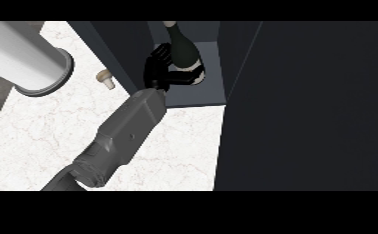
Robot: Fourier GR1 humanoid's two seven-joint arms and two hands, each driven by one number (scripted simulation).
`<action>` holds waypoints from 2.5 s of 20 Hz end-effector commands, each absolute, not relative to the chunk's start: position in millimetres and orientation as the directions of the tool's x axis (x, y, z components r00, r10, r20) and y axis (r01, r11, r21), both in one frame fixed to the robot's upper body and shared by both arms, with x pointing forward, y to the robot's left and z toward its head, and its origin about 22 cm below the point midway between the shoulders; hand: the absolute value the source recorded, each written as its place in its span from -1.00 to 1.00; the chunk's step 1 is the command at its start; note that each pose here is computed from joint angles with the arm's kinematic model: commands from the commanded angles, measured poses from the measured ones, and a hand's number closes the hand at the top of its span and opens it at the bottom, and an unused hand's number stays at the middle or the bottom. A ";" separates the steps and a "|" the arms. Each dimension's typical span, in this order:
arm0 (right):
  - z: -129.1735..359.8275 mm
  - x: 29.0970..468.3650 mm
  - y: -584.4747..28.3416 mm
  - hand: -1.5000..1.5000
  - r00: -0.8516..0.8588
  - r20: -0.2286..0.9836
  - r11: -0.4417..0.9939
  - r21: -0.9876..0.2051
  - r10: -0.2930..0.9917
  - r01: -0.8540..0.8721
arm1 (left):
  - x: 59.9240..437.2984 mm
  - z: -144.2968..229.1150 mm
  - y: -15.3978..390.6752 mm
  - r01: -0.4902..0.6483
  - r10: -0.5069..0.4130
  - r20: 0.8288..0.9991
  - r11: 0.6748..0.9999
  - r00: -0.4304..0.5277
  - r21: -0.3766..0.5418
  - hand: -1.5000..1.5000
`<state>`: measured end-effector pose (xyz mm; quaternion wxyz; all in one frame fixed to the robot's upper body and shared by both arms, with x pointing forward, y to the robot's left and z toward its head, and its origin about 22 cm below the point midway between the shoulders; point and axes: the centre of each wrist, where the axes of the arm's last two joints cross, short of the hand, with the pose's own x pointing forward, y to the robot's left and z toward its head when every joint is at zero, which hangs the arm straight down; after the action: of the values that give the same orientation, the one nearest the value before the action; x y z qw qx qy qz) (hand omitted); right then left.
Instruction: Pick up the wine, place it into the cabinet and close the cabinet
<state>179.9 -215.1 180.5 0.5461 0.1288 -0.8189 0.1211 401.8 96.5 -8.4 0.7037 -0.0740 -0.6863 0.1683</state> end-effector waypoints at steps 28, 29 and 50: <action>177.9 191.2 -204.0 -1.00 -0.395 0.913 0.914 -0.070 -0.104 -0.400 | 387.8 -1.8 69.6 -0.209 0.440 0.895 0.871 -0.066 -0.444 -1.00; 181.0 193.2 -205.6 -1.00 -0.396 0.911 0.915 -0.060 -0.113 -0.399 | 390.2 -1.0 71.6 -0.223 0.457 0.886 0.858 -0.080 -0.463 -1.00; 182.5 185.6 -205.9 -1.00 -0.380 0.918 0.904 -0.059 -0.118 -0.424 | 398.7 15.9 57.0 -0.138 0.239 0.958 0.955 -0.158 -0.261 -1.00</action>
<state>192.3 -203.4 178.4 0.5320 0.1634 -0.8189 0.1402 397.7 60.4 12.0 0.6589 -0.0312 -0.7335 0.1639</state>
